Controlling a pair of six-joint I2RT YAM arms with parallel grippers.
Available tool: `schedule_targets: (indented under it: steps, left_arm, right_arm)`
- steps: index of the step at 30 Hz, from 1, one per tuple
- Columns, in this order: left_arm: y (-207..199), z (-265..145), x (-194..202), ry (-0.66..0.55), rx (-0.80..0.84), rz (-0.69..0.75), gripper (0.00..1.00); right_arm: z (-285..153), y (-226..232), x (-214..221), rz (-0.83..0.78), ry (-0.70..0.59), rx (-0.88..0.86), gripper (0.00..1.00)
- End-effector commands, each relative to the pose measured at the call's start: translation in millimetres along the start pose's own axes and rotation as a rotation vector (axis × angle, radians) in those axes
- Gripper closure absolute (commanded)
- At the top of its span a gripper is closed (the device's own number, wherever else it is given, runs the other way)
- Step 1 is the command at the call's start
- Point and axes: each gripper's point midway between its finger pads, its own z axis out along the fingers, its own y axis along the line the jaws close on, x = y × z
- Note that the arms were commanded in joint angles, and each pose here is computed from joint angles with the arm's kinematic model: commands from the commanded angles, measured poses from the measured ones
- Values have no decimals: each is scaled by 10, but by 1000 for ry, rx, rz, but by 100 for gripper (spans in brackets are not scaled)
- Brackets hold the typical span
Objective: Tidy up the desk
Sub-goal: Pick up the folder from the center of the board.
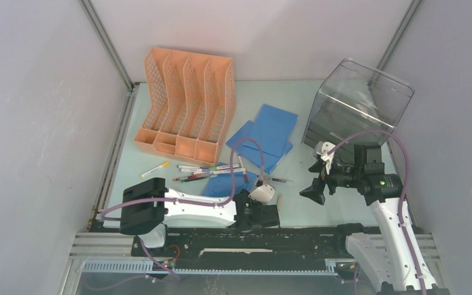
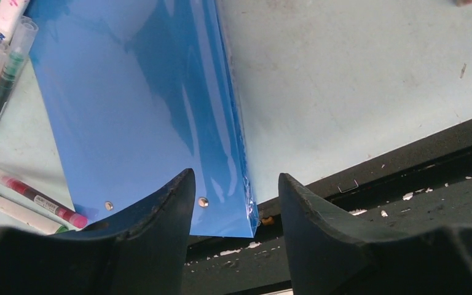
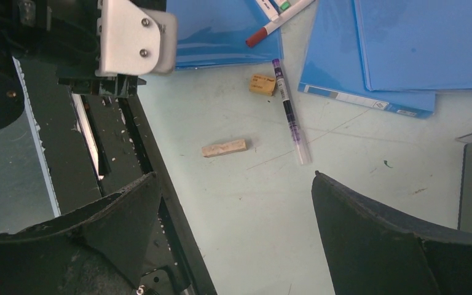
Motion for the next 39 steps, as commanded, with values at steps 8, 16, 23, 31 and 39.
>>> schedule_targets:
  steps: [8, 16, 23, 31, 39]
  left_arm:
    - [42, 33, 24, -13, -153, 104, 54]
    - [60, 88, 77, -15, -198, 119, 60]
    - [46, 146, 82, -23, -241, 148, 61]
    - [77, 200, 91, -30, -307, 169, 68]
    - [84, 196, 85, -38, -324, 173, 80]
  right_arm:
    - [6, -24, -33, -28, -9, 13, 0]
    - [10, -29, -29, -27, -7, 13, 0]
    - [16, -33, -18, -28, -3, 14, 0]
    - [28, -22, -9, -31, 4, 8, 0]
    - [34, -9, -14, -34, 4, 2, 0]
